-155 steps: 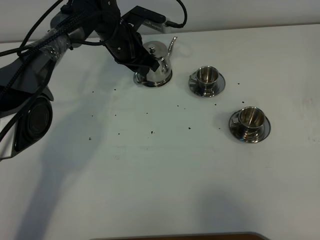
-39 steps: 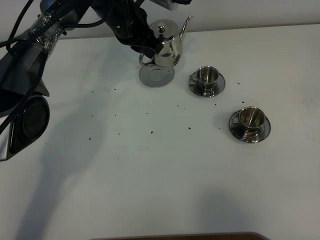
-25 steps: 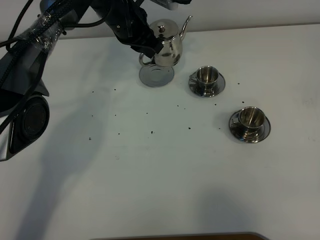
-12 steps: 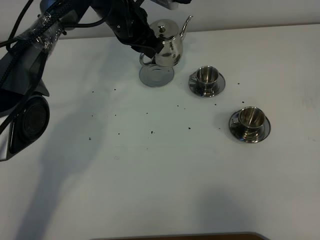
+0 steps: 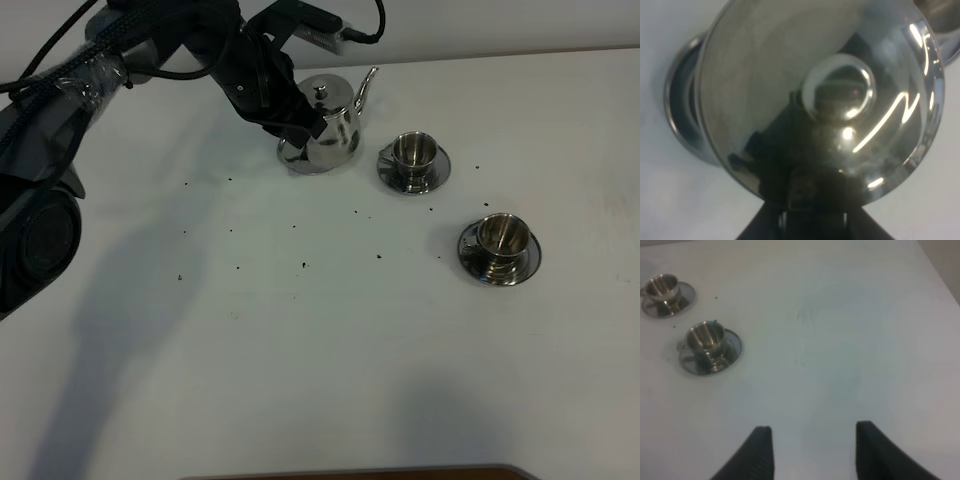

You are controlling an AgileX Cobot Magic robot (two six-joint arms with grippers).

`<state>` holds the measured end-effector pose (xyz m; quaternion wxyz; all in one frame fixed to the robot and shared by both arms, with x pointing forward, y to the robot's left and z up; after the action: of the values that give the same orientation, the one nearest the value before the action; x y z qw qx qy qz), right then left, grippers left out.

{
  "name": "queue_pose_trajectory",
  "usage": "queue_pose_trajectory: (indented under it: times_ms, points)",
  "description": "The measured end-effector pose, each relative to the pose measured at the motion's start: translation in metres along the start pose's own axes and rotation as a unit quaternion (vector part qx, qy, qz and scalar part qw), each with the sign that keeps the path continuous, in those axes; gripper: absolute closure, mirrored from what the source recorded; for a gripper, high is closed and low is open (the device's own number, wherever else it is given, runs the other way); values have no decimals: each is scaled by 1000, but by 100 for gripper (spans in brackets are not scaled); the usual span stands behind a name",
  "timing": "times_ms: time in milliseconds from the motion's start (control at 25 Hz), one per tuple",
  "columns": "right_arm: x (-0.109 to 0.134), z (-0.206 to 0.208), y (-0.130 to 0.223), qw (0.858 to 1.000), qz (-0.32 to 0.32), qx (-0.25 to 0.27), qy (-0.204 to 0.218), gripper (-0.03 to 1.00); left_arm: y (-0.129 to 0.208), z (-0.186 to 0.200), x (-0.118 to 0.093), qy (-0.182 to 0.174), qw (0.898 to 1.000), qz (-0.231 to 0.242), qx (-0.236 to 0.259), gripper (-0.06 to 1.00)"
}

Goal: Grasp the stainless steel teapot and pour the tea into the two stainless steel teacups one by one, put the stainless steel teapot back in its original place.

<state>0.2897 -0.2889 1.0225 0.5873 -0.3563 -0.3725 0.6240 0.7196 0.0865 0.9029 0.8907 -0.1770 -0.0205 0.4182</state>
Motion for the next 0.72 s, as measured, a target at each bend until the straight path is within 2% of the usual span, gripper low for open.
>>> queue_pose_trajectory:
  times_ms: [360, 520, 720]
  points:
    - [0, 0, 0, 1000, 0, 0, 0, 58, 4, 26, -13, 5, 999, -37, -13, 69]
    - [0, 0, 0, 1000, 0, 0, 0, 58, 8, 30, -16, 13, 996, -84, -2, 69]
    - [0, 0, 0, 1000, 0, 0, 0, 58, 12, 32, -18, 20, 987, -158, 9, 69]
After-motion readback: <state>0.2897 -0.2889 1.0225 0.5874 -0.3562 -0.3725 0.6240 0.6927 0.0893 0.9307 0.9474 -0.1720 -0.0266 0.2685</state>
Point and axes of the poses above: a point on each arm's last joint axis where the gripper is mounted, z pointing back along that axis away from the gripper, x along the wrist's bending axis when the last joint is at zero, y = z × x, the point moved 7 cm from there along -z, pointing out along that axis toward the gripper, and after that the axes turned 3 degrees about z, right-handed, at the moved point
